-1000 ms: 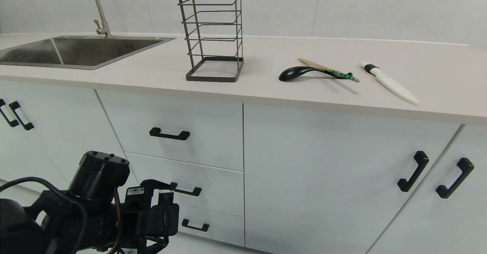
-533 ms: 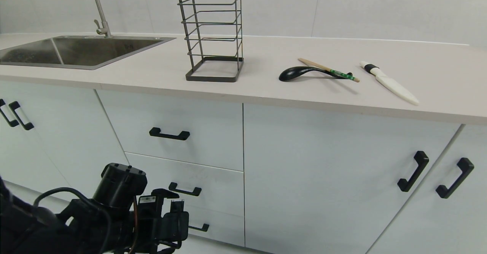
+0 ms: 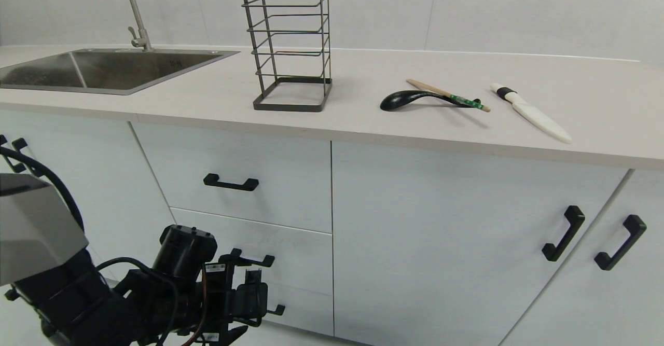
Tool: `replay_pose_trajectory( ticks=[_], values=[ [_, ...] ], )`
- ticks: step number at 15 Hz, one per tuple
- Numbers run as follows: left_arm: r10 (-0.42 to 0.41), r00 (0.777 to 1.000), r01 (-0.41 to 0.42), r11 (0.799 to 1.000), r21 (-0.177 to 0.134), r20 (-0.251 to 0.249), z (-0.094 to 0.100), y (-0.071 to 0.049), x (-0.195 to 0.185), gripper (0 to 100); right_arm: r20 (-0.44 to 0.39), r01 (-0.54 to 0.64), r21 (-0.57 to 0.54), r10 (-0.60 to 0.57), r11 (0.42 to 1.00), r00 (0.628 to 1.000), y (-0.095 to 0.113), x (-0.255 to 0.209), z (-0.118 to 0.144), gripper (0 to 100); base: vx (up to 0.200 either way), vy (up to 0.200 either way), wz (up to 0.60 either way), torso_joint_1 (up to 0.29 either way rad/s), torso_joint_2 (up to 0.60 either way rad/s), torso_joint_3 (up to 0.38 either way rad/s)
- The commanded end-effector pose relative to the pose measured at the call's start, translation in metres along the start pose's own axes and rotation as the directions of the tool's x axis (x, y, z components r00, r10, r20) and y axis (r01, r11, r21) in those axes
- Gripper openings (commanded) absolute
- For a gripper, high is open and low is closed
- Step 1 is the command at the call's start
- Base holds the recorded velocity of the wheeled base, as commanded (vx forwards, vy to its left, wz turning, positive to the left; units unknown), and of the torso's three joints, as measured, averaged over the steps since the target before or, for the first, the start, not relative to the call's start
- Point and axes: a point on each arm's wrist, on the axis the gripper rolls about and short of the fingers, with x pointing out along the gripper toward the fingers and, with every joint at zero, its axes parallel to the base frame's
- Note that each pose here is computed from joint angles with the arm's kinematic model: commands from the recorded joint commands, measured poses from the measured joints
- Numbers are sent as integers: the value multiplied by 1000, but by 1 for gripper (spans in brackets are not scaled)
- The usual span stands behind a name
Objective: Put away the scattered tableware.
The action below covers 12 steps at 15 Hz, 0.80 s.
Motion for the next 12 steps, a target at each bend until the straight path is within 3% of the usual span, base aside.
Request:
replay_pose_trajectory(
  ticks=[1, 3, 12],
  values=[
    [-25, 999, 24, 1000, -9, -26, -9, -1, 8, 100, -1, 0, 0, 0, 1000, 1000, 0, 0, 0, 0, 0, 0, 0, 0, 0, 0],
    [-31, 999, 30, 999, -15, -34, -11, -1, 10, 100, -1, 0, 0, 0, 1000, 1000, 0, 0, 0, 0, 0, 0, 0, 0, 0, 0],
    [14, 999, -17, 999, -47, -52, -26, 19, 48, 100, -1, 0, 0, 0, 1000, 1000, 0, 0, 0, 0, 0, 0, 0, 0, 0, 0]
  ],
)
